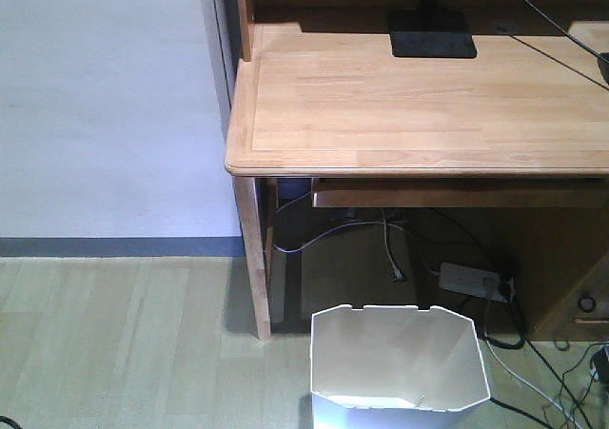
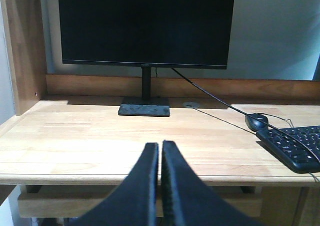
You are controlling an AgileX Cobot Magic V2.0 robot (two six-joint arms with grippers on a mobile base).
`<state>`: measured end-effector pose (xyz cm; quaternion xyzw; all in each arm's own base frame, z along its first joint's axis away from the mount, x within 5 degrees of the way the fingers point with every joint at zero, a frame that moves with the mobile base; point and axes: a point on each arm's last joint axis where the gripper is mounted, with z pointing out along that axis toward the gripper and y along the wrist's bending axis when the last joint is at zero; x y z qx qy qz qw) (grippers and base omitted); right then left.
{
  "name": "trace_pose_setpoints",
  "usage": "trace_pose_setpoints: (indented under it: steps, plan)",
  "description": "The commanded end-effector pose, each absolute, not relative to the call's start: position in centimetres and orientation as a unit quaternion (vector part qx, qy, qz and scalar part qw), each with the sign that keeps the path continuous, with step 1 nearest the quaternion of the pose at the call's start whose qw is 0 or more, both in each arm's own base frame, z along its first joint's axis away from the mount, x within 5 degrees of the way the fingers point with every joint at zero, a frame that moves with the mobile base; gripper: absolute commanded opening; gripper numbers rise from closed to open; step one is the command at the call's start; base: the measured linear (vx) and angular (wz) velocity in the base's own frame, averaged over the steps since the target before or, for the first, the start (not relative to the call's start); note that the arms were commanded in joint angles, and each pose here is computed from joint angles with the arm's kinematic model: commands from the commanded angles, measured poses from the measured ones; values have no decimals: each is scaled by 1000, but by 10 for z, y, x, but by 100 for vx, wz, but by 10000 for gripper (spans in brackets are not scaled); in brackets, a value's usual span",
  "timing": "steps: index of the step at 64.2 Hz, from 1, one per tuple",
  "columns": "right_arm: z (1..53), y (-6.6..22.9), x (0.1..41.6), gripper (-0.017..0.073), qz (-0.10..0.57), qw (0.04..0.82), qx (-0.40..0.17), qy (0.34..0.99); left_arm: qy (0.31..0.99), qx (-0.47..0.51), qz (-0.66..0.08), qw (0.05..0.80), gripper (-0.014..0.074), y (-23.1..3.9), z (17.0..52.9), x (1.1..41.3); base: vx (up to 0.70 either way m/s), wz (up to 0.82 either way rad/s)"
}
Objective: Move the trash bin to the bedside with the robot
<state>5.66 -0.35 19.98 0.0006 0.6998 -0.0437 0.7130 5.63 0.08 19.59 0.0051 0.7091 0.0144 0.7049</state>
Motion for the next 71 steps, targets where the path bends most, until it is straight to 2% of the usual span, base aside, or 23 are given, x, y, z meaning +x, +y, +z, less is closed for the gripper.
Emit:
trace_pose_setpoints:
  steps: [1, 63, 71]
  plan:
    - [207, -3, 56, -8, -49, 741, -4, 670, 685, 0, 3, 729, -6, 0, 199, 56, 0, 0]
    - [207, -3, 55, -8, -49, 743, -4, 667, 685, 0, 3, 729, -6, 0, 199, 56, 0, 0]
    - [219, -3, 54, -8, -55, 774, -7, 631, 685, 0, 3, 729, -6, 0, 199, 56, 0, 0]
